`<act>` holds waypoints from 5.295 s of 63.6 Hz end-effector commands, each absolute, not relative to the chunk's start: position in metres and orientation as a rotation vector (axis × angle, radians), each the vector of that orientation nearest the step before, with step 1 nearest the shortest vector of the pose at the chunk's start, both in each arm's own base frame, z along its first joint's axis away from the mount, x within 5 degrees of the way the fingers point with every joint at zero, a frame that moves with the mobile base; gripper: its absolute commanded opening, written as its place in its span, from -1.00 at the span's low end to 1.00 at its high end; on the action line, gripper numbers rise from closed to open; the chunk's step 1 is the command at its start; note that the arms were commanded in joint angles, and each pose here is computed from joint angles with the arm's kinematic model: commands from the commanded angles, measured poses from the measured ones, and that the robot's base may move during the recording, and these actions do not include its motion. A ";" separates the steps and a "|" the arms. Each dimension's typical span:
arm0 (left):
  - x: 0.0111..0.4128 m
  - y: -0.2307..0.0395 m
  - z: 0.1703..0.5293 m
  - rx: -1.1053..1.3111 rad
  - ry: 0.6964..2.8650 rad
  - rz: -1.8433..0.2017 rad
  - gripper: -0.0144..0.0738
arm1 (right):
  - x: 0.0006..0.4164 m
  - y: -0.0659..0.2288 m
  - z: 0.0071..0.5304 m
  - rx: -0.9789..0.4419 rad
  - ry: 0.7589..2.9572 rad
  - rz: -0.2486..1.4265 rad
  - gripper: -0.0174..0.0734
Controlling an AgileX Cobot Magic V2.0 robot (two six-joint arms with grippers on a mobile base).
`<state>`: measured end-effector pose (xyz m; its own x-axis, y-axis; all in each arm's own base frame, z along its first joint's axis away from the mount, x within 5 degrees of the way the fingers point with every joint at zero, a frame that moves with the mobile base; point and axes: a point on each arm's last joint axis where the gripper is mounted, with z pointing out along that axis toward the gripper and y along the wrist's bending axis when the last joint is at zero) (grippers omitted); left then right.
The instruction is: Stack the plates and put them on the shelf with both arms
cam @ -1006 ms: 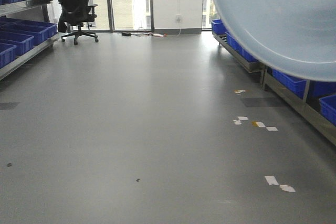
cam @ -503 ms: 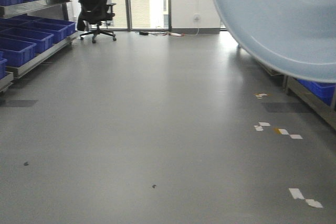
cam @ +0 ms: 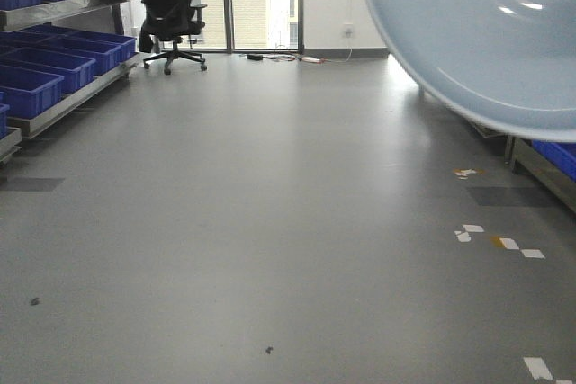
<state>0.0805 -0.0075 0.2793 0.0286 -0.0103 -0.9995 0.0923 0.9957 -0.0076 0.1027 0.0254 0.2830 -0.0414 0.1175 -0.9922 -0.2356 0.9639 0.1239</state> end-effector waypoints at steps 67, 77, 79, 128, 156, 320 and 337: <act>0.079 -0.006 0.298 0.034 1.428 -0.079 -0.49 | 0.102 0.023 0.304 -0.073 1.449 0.281 -0.51; 0.079 -0.006 0.298 0.034 1.428 -0.079 -0.49 | 0.102 0.023 0.304 -0.073 1.449 0.281 -0.51; 0.079 -0.006 0.298 0.034 1.428 -0.079 -0.49 | 0.102 0.023 0.304 -0.073 1.449 0.281 -0.51; 0.079 -0.006 0.298 0.034 1.428 -0.079 -0.49 | 0.102 0.023 0.304 -0.073 1.449 0.281 -0.51; 0.079 -0.006 0.298 0.034 1.428 -0.079 -0.49 | 0.102 0.023 0.304 -0.073 1.449 0.281 -0.51; 0.079 -0.006 0.298 0.034 1.428 -0.079 -0.49 | 0.102 0.023 0.304 -0.073 1.449 0.281 -0.51; 0.079 -0.006 0.298 0.034 1.428 -0.079 -0.49 | 0.102 0.023 0.304 -0.073 1.449 0.281 -0.51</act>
